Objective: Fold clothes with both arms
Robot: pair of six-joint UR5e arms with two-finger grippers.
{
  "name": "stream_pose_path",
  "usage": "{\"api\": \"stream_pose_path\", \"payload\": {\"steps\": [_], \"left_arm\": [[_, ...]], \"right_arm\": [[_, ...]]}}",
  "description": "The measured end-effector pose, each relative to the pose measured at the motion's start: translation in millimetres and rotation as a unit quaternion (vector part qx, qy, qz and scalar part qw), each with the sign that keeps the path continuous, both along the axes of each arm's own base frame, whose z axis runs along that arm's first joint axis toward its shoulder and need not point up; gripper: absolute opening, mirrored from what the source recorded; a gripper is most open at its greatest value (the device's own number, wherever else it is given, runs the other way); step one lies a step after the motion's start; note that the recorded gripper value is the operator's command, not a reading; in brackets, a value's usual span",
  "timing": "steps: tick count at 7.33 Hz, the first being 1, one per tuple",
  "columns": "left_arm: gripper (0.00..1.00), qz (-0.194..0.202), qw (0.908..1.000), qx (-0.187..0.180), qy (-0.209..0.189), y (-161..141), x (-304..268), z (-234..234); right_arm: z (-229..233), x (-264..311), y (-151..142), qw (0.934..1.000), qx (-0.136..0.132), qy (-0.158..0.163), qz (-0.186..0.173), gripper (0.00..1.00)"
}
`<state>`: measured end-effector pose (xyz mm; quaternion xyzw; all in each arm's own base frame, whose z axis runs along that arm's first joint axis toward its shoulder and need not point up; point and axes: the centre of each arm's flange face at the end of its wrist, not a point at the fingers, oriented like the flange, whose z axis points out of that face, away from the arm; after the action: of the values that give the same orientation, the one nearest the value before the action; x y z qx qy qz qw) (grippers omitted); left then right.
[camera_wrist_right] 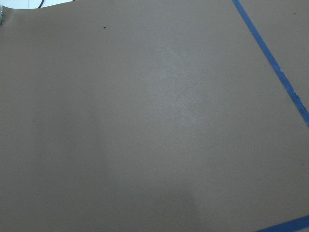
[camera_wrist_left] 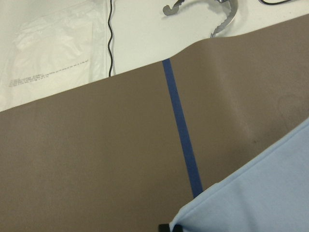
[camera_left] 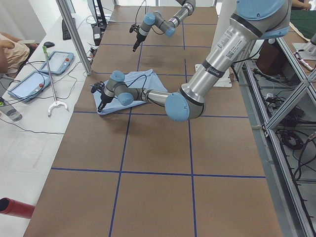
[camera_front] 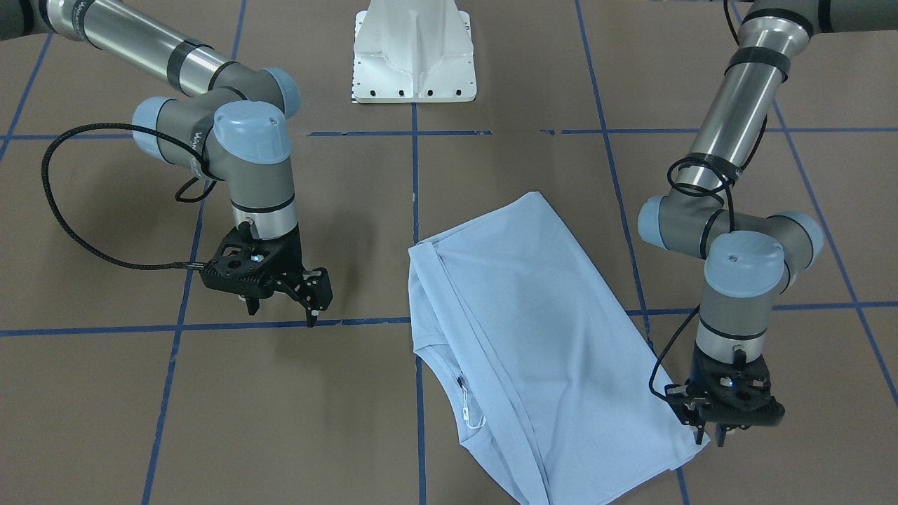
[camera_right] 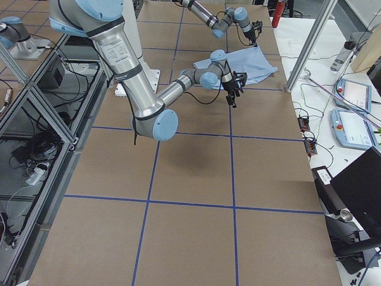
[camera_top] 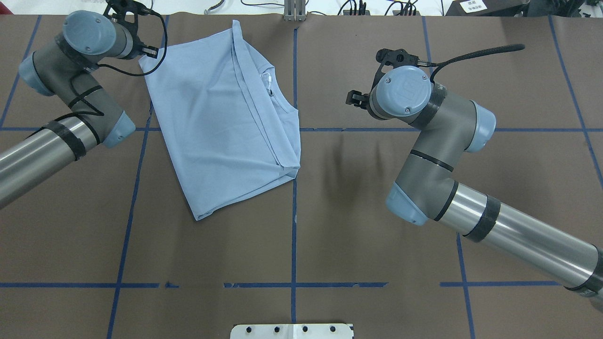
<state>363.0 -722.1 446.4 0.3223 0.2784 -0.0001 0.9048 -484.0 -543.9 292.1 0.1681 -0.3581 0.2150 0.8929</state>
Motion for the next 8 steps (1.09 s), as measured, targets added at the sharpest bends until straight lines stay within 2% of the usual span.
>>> {"api": "stream_pose_path", "payload": {"steps": [2, 3, 4, 6, 8], "left_arm": [[1.0, 0.027, 0.9987, 0.016, 0.04, 23.8, -9.7, -17.4], [1.0, 0.031, 0.9981, 0.021, 0.05, 31.1, -12.5, -22.7], [1.0, 0.033, 0.9977, 0.023, 0.054, 34.8, -12.6, -25.8], [1.0, 0.036, 0.9973, 0.026, 0.058, 38.3, -10.4, -30.0], [1.0, 0.037, 0.9972, 0.027, 0.059, 39.5, -8.7, -30.5]], "right_arm": [[-33.5, -40.6, 4.2, 0.9995, -0.005, -0.027, 0.015, 0.98], [-53.1, -69.7, -1.4, 0.9994, -0.006, -0.027, 0.019, 0.98], [-71.2, -100.0, -10.2, 0.9995, -0.01, -0.02, 0.023, 0.92], [-86.4, -141.1, -20.1, 0.9995, -0.018, 0.0, 0.025, 0.75], [-86.8, -160.1, -15.6, 0.9995, -0.019, 0.012, 0.022, 0.72]]}}
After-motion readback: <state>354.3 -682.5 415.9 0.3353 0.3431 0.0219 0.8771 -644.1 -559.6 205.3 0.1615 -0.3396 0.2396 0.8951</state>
